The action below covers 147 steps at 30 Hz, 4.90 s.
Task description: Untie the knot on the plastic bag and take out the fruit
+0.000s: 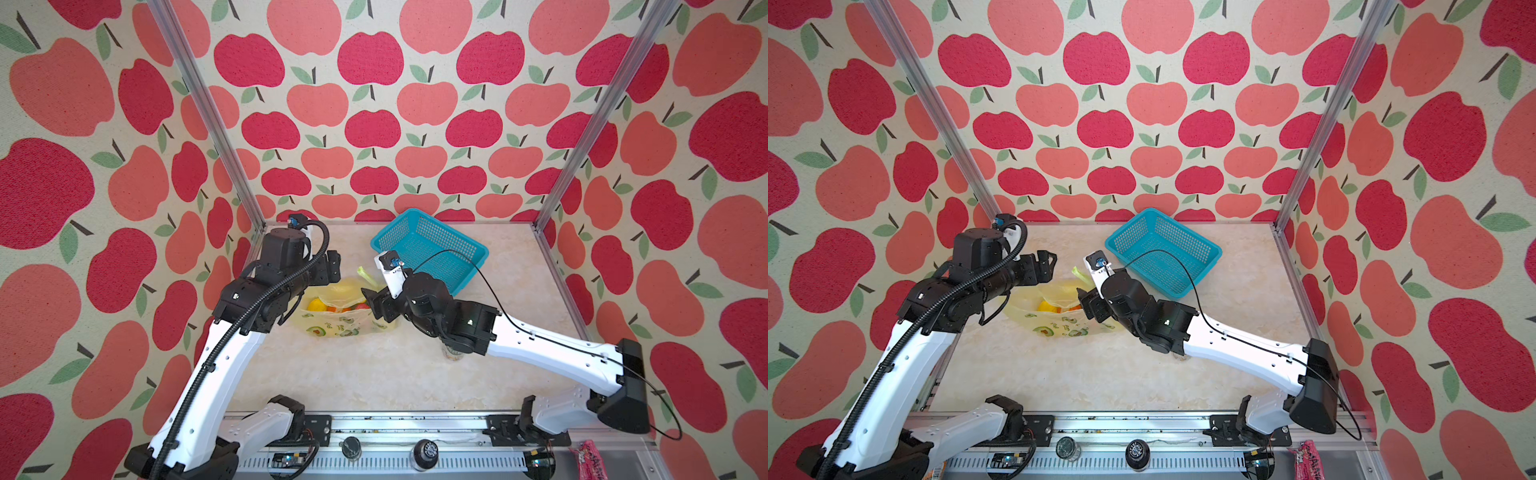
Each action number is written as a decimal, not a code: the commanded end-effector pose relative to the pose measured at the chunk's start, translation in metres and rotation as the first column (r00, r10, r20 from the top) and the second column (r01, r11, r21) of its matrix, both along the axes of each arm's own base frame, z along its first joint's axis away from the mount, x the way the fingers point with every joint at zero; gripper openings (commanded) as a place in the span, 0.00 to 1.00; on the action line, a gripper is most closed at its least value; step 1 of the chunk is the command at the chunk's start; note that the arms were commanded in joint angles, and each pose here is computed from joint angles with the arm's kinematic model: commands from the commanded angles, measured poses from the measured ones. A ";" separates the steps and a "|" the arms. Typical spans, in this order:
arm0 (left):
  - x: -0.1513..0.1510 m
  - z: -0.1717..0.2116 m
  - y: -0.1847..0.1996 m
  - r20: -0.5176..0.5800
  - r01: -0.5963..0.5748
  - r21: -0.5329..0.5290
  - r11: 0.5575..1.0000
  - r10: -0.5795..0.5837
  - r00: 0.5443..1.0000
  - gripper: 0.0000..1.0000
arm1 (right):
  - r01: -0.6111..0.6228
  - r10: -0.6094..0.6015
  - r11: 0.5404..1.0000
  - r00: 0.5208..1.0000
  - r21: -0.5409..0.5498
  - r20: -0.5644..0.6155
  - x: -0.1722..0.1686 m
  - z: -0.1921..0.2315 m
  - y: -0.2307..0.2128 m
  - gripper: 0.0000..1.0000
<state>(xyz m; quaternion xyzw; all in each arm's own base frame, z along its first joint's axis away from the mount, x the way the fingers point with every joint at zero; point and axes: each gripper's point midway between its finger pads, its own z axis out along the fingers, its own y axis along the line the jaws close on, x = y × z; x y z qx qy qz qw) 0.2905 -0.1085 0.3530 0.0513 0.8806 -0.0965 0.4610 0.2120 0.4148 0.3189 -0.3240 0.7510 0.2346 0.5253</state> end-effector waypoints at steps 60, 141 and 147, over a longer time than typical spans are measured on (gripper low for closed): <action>0.048 -0.148 -0.096 -0.051 0.497 0.476 0.725 -0.541 0.839 0.00 | 0.114 -0.087 0.970 0.987 0.213 -0.134 -0.021 -0.028 -0.091 0.00; 0.094 -0.088 -0.018 0.093 0.068 0.004 0.998 -0.068 0.993 0.00 | 0.078 -0.106 0.990 0.963 0.120 0.250 0.012 -0.072 0.018 0.00; 0.087 -0.082 0.013 0.131 -0.091 -0.038 0.995 0.095 0.987 0.00 | 0.232 -0.242 0.970 0.945 0.073 0.219 0.027 -0.081 -0.048 0.00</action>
